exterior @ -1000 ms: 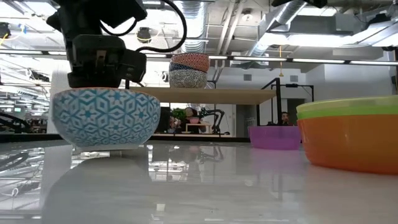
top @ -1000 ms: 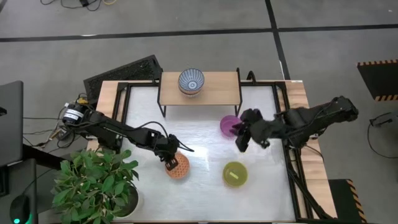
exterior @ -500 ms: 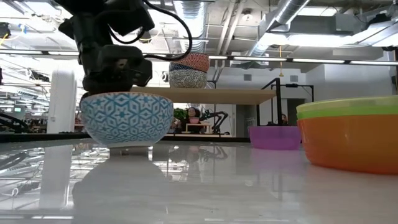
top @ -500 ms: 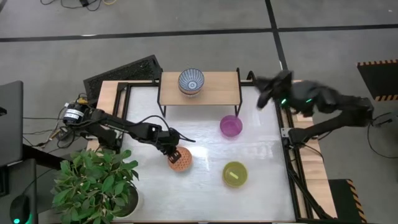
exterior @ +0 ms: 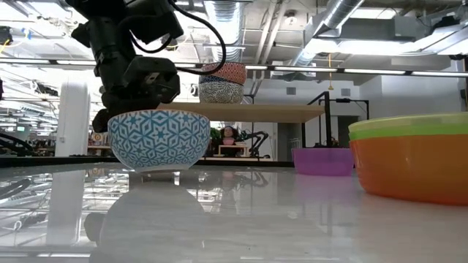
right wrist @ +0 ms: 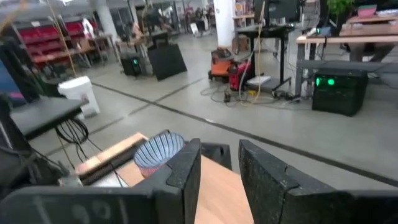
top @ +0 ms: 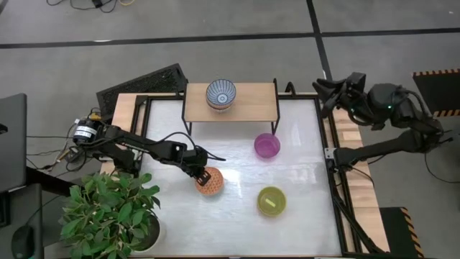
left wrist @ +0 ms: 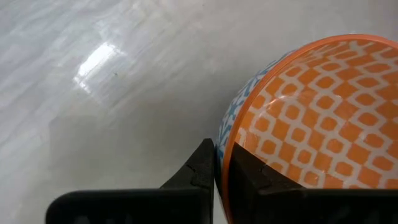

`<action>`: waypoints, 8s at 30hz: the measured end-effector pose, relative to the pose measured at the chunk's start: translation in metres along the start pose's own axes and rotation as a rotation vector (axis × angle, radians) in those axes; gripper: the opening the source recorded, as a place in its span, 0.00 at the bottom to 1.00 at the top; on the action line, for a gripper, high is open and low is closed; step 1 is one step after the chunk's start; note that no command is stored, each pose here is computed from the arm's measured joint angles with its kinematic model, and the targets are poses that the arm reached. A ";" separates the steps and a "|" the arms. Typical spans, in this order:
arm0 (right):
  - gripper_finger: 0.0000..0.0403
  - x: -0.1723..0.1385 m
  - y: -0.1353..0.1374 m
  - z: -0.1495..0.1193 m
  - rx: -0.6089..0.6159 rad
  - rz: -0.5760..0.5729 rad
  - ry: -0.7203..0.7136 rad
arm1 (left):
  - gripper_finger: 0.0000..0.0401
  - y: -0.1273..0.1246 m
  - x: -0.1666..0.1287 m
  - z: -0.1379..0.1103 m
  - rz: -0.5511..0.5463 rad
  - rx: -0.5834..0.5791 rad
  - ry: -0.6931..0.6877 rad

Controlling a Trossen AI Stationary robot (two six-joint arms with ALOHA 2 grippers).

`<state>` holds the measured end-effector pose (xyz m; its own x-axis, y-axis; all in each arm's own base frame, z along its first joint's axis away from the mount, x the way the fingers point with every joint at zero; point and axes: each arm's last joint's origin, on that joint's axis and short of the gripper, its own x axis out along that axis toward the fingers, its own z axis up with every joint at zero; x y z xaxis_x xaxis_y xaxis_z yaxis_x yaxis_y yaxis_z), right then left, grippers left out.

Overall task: Place and stack bowls onto a shelf
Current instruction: Stack the orange patterned bowl on top of the blue patterned bowl on the shelf

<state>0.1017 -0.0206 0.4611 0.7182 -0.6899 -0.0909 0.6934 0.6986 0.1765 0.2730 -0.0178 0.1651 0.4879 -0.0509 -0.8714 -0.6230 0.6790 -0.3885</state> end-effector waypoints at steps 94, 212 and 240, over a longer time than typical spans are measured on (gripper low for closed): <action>0.33 0.028 0.026 -0.035 0.005 0.119 0.337 | 0.02 0.006 0.000 0.010 0.009 0.014 -0.040; 0.33 0.083 0.160 -0.144 0.149 0.161 0.745 | 0.02 0.004 0.000 0.013 0.009 -0.005 -0.089; 0.33 0.097 0.189 -0.186 0.220 0.128 0.854 | 0.02 0.006 -0.001 0.013 0.041 0.013 -0.108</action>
<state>0.3136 0.0798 0.3038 0.6489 -0.1709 -0.7414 0.6409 0.6479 0.4117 0.2770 -0.0047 0.1671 0.5254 0.0561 -0.8490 -0.6365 0.6881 -0.3484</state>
